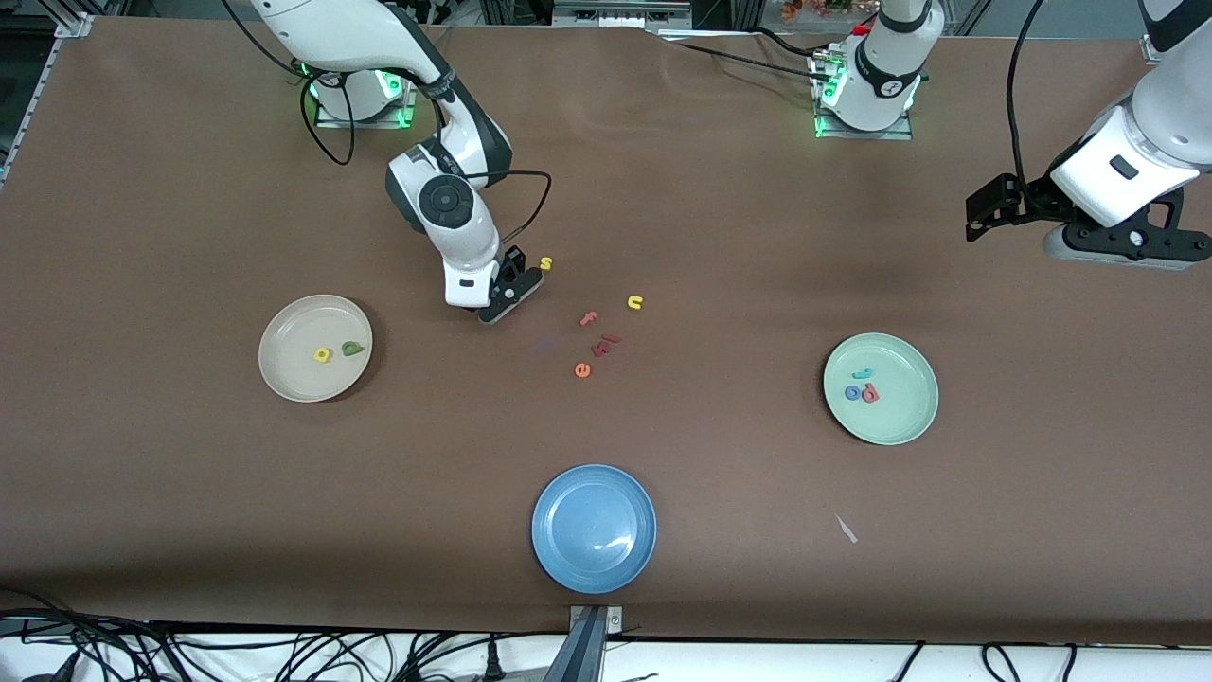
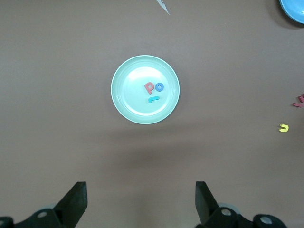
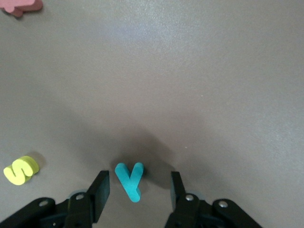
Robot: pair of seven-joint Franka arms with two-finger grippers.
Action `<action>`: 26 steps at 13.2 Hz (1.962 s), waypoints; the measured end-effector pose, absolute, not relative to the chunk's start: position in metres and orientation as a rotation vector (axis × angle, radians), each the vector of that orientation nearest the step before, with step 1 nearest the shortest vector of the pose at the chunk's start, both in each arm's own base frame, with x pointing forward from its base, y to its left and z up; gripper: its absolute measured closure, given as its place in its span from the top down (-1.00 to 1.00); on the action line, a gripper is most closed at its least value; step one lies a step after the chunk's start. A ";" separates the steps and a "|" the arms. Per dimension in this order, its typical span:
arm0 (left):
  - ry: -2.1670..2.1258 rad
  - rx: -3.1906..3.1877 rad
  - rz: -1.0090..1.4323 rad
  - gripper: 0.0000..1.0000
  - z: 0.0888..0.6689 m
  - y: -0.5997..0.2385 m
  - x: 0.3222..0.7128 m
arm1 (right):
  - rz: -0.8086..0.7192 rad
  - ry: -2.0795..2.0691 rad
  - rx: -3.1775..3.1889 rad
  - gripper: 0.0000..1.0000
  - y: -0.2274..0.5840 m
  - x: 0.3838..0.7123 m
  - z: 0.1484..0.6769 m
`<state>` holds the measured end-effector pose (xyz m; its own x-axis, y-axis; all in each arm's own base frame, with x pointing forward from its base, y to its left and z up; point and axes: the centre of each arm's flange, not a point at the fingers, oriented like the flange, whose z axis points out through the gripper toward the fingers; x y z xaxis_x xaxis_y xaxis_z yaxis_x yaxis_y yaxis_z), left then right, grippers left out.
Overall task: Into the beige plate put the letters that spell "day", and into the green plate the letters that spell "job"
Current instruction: 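Grasp the teal Y letter with the right gripper, then carry the teal Y letter to the cream plate and release it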
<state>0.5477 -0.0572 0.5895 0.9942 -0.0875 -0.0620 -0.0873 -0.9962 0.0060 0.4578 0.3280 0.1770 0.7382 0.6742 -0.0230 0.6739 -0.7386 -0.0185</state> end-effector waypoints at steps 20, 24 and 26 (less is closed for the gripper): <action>-0.159 3.133 -0.080 1.00 0.594 -0.064 0.547 | 0.056 -0.975 -3.010 -0.51 0.312 0.495 0.198; -0.149 3.133 -0.065 1.00 0.598 -0.061 0.548 | 0.057 -0.768 -3.128 -0.51 0.249 0.541 0.239; -0.149 3.133 -0.065 1.00 0.599 -0.061 0.547 | 0.051 -0.655 -3.181 -0.51 0.206 0.559 0.251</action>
